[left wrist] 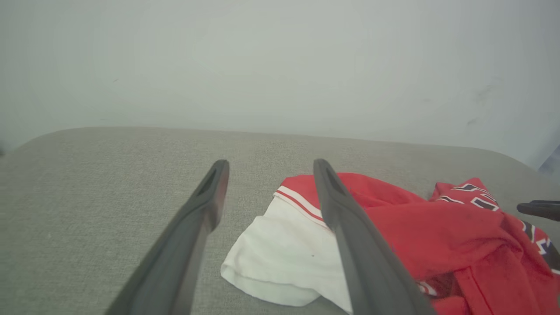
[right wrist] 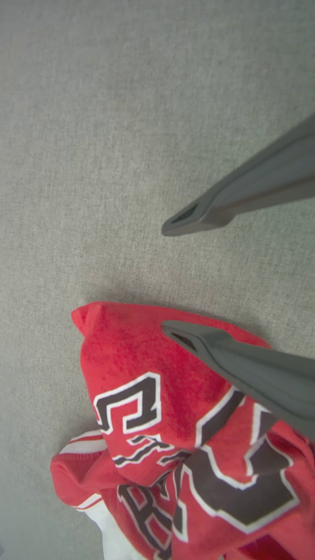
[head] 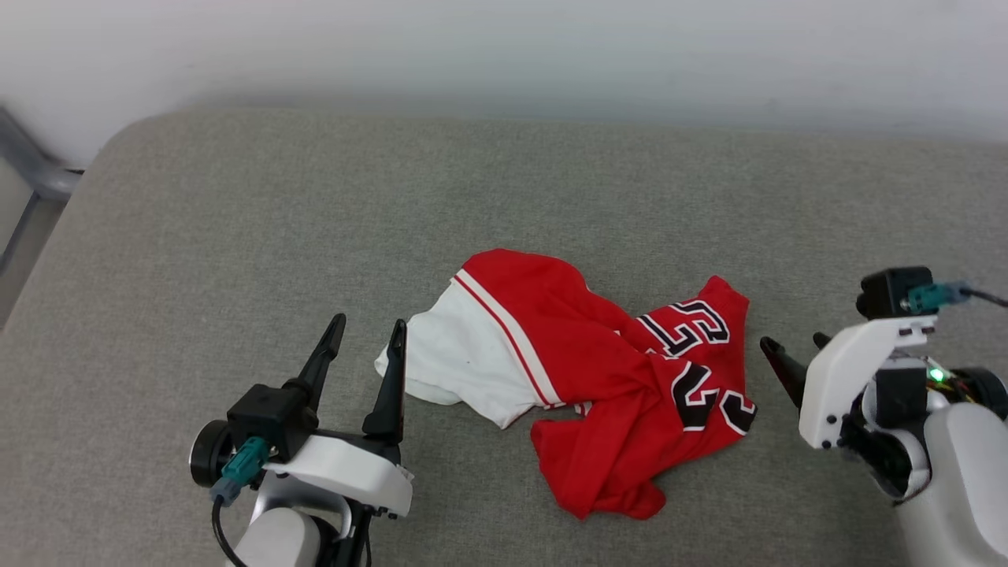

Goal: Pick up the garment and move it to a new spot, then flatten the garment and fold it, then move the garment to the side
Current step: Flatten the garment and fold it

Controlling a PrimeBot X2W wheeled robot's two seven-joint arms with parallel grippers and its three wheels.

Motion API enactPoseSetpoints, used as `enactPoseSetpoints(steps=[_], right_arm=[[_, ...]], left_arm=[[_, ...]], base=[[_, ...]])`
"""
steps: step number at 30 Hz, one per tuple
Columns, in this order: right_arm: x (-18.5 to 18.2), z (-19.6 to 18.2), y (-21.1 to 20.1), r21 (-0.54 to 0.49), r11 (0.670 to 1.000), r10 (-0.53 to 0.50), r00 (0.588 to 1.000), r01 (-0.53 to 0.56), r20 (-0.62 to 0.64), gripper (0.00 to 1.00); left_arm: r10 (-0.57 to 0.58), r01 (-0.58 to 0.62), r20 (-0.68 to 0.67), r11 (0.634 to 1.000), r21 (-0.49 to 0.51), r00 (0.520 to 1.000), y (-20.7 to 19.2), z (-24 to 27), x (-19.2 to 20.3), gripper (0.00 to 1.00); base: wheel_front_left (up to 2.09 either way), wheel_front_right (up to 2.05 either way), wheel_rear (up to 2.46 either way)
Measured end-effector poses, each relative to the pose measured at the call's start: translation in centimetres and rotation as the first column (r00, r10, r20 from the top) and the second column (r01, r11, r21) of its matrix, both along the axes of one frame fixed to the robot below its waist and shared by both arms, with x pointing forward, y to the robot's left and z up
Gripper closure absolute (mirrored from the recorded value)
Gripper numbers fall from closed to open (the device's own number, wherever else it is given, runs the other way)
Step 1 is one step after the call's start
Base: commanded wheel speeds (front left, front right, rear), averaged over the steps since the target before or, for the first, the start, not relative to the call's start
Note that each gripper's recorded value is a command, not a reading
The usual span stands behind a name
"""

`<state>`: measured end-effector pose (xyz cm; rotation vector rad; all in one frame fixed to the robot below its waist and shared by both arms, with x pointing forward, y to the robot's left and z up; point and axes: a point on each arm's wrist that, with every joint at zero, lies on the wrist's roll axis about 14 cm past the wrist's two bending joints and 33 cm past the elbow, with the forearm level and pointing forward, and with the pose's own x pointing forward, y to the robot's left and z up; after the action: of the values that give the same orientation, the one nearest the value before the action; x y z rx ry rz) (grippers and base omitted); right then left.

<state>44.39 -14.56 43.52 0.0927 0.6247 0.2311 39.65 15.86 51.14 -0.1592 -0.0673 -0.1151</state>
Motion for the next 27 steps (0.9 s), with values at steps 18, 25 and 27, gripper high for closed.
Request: enactPoseSetpoints(steps=[18, 25, 27], right_arm=[[-0.1, -8.0, 4.9, -0.037, 0.963, 0.220, 0.861, -0.266, -0.458, 1.00], [0.9, -5.4, 6.6, 0.007, 0.961, 0.260, 0.897, -0.275, -0.357, 1.00], [2.1, -3.1, 7.1, 0.009, 0.960, 0.274, 0.926, -0.281, -0.261, 1.00]], left_arm=[[0.075, -0.075, -0.024, 0.997, -0.021, 0.997, 2.1, -1.1, 0.6, 0.00], [0.083, -0.083, -0.003, 0.996, -0.013, 0.997, 2.4, -0.5, 0.5, 0.00], [0.081, -0.081, -0.003, 0.997, -0.012, 0.997, 2.3, -0.5, 0.3, 0.00]], base=[[0.00, 0.00, 0.00], [0.00, 0.00, 0.00], [0.00, 0.00, 0.00]])
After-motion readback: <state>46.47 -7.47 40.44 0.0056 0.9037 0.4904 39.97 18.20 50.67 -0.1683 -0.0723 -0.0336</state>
